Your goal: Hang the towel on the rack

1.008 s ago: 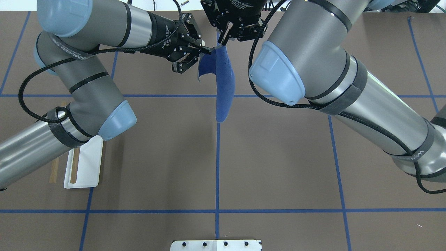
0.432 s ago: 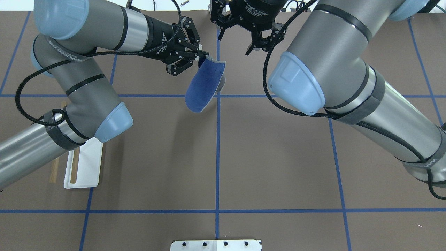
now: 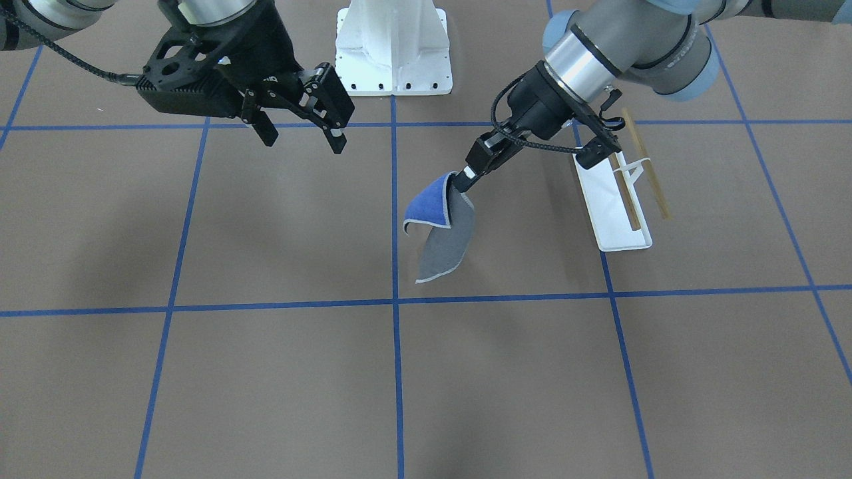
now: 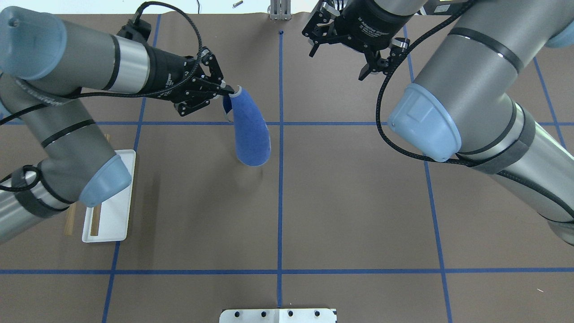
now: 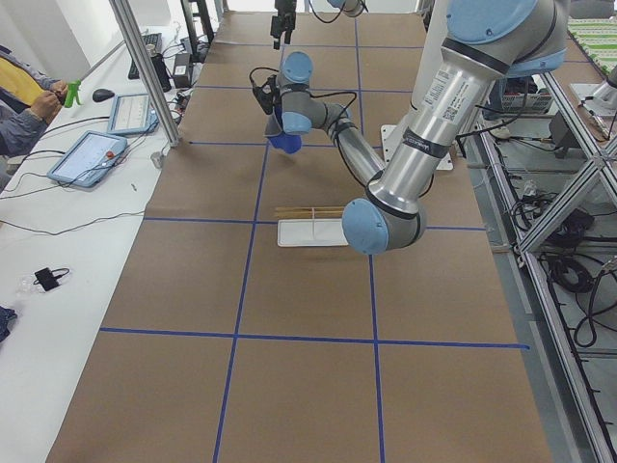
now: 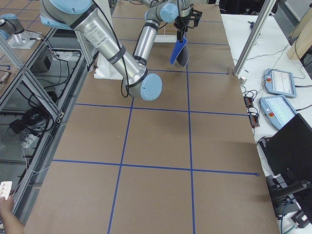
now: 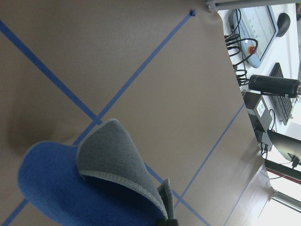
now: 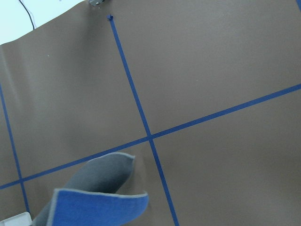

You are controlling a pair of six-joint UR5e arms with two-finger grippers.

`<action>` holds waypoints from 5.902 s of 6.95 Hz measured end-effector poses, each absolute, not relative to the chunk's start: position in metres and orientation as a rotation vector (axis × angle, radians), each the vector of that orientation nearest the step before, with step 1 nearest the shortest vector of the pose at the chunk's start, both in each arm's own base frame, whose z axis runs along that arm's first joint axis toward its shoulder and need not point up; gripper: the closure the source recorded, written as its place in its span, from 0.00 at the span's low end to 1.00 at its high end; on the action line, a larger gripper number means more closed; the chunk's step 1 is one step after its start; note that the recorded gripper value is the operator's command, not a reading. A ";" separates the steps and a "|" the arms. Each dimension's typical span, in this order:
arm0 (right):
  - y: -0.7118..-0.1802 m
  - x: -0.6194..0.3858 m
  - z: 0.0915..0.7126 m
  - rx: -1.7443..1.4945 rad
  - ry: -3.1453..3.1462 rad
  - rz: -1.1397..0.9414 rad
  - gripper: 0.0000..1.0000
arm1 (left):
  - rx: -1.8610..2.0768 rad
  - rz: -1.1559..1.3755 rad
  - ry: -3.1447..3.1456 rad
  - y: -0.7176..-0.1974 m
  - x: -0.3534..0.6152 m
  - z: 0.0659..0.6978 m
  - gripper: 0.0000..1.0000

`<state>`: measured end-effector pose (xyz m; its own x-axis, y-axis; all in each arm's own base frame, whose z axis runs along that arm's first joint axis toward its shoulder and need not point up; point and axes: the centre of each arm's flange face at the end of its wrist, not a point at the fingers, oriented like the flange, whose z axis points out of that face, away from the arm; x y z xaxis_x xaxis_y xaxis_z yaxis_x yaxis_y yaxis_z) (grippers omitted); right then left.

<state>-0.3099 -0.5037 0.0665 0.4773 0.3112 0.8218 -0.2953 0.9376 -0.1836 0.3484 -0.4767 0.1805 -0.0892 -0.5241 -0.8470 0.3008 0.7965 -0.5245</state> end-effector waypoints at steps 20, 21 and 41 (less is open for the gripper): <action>-0.549 -0.226 0.218 0.069 -0.819 0.238 0.00 | 0.020 -0.720 1.356 -0.418 0.068 0.564 0.02; -0.550 -0.216 0.238 0.072 -0.800 0.206 0.00 | 0.136 -0.625 1.306 -0.425 0.054 0.572 0.02; -0.515 -0.020 0.583 -0.029 -0.836 -0.248 0.00 | 0.089 0.195 0.783 -0.464 -0.058 0.588 0.02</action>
